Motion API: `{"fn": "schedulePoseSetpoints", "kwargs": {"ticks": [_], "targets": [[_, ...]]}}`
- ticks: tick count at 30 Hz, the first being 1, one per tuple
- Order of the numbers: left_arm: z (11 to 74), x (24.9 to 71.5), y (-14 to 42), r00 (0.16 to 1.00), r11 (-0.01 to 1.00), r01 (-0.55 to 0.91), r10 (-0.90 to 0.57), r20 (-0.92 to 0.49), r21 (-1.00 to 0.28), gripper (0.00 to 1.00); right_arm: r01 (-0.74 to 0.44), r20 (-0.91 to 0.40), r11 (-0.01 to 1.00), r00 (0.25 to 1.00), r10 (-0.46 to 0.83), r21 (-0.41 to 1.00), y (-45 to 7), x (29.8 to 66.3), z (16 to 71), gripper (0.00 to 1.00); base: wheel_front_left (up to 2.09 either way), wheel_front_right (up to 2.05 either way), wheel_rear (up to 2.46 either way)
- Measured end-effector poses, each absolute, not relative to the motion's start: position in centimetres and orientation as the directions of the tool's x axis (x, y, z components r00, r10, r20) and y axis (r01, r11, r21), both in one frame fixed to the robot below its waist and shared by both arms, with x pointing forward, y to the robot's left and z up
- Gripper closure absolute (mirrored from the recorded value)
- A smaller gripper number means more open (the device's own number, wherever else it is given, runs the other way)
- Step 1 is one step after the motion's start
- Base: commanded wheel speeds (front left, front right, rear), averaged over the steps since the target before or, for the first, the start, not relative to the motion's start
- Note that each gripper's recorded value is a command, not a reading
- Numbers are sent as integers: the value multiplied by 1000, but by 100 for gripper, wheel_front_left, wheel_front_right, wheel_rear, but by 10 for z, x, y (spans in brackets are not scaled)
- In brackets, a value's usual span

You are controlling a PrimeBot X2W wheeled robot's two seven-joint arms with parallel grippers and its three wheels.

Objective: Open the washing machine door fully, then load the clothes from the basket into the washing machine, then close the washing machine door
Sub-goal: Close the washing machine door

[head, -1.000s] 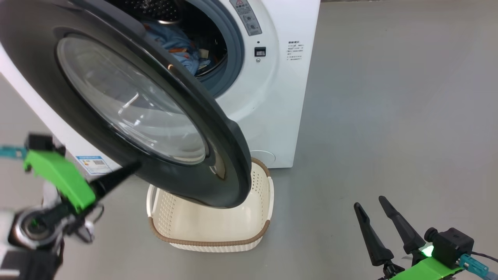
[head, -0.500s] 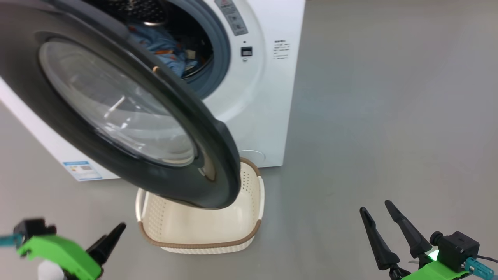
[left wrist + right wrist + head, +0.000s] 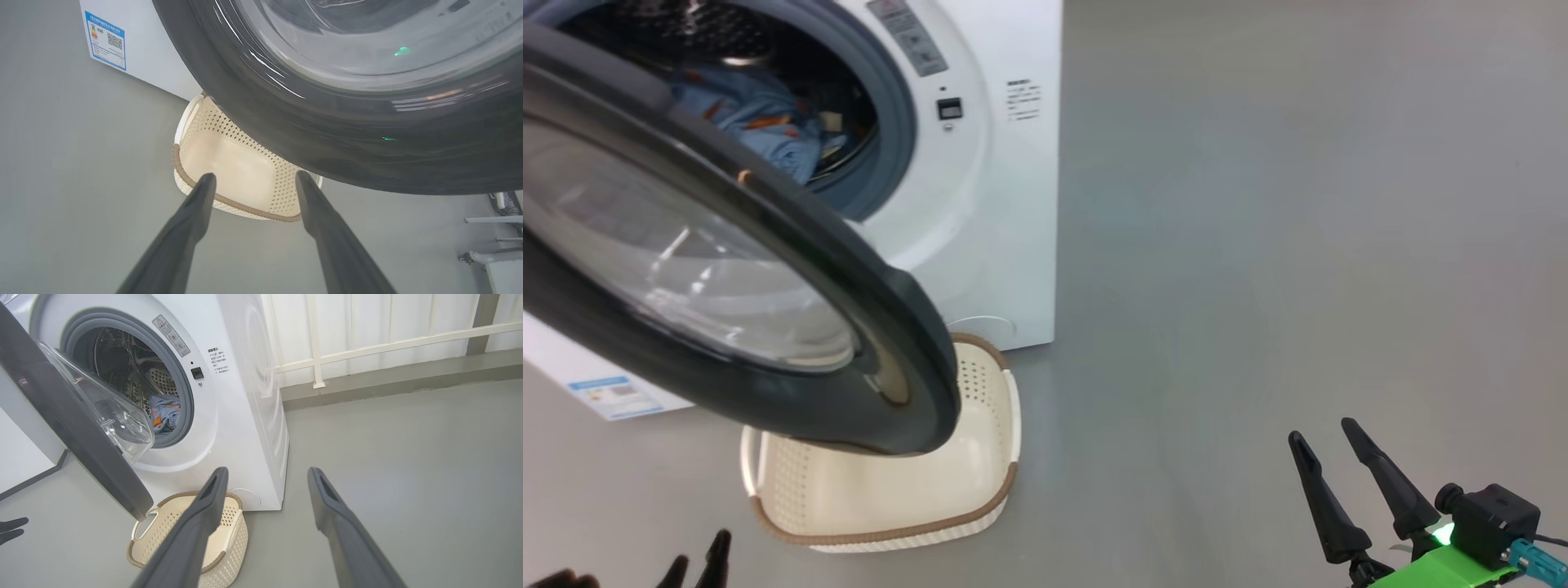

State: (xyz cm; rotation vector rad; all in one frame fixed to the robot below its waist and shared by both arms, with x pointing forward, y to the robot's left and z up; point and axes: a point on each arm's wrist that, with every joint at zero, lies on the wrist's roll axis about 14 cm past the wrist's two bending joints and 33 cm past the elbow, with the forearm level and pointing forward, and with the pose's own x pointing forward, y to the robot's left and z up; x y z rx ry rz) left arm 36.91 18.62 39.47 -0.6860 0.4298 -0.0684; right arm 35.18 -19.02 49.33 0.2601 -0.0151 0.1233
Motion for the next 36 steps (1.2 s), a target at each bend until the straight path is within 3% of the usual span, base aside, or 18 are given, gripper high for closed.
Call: {"fn": "schedulePoseSetpoints", "kwargs": {"ticks": [7,12,20,36], "targets": [[387,367,179,914,864,16,-217,-343,-503,0,-59,36,967,998,51,248,-212,342,496,0,0,0,0],[411,383,183,951,916,79,-187,-245,-392,0,-42,41,968,999,32,247,-218,338,498,0,0,0,0],[427,367,175,976,955,83,-136,-172,-284,0,-39,49,968,998,28,247,-219,336,500,0,0,0,0],[436,348,178,987,977,46,-77,-141,-208,0,-49,43,967,998,40,250,-215,332,498,0,0,0,0]]}}
